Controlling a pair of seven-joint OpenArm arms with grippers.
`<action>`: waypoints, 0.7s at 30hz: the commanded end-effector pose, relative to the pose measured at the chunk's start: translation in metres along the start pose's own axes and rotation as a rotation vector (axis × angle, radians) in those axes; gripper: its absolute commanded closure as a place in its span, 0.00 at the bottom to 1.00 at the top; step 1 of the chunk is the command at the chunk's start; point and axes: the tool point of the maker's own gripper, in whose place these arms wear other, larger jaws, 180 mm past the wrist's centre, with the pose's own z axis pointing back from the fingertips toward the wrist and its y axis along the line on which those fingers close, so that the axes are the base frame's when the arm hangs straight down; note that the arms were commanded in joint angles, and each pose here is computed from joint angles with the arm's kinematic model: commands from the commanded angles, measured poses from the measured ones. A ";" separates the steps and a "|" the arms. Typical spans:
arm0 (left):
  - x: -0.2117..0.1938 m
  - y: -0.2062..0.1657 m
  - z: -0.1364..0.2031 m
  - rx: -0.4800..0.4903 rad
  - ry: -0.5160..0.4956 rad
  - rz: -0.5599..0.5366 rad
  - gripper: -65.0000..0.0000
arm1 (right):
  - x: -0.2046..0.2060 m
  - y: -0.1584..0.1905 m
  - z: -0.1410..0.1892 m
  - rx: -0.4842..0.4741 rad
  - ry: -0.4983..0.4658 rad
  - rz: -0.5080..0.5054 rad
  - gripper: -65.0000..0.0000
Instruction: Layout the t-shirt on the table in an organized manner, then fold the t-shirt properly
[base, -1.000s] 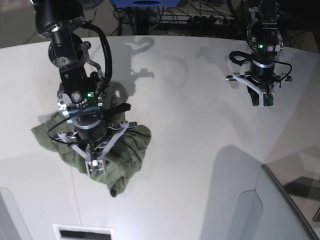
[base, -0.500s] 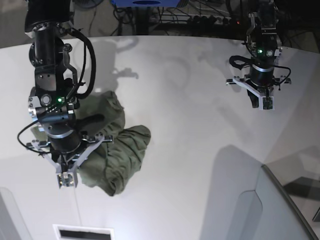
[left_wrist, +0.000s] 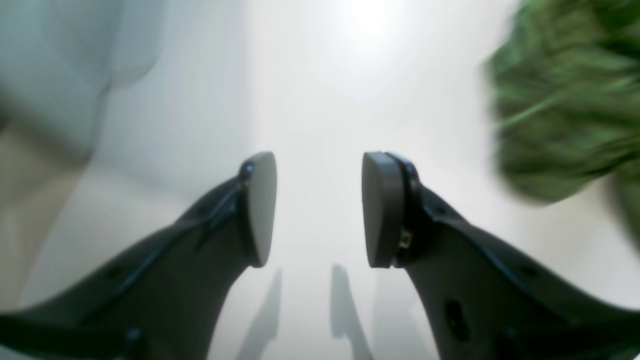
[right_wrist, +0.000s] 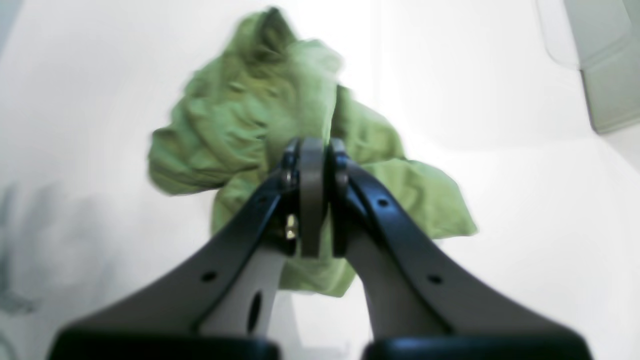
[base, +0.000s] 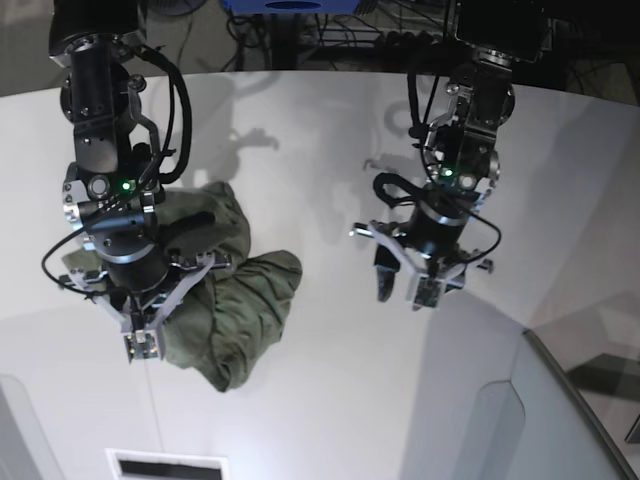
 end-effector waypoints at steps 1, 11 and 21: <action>0.032 -0.014 -0.007 -0.042 -0.085 0.010 0.57 | 0.013 0.001 0.004 0.000 -0.050 0.002 1.00; 0.009 -0.109 -0.058 -0.359 0.068 0.010 0.58 | 0.010 -0.002 0.004 -0.007 -0.045 0.001 1.00; -0.031 -0.148 -0.091 -0.435 0.142 0.025 0.58 | 0.010 0.001 0.006 0.002 -0.049 0.002 1.00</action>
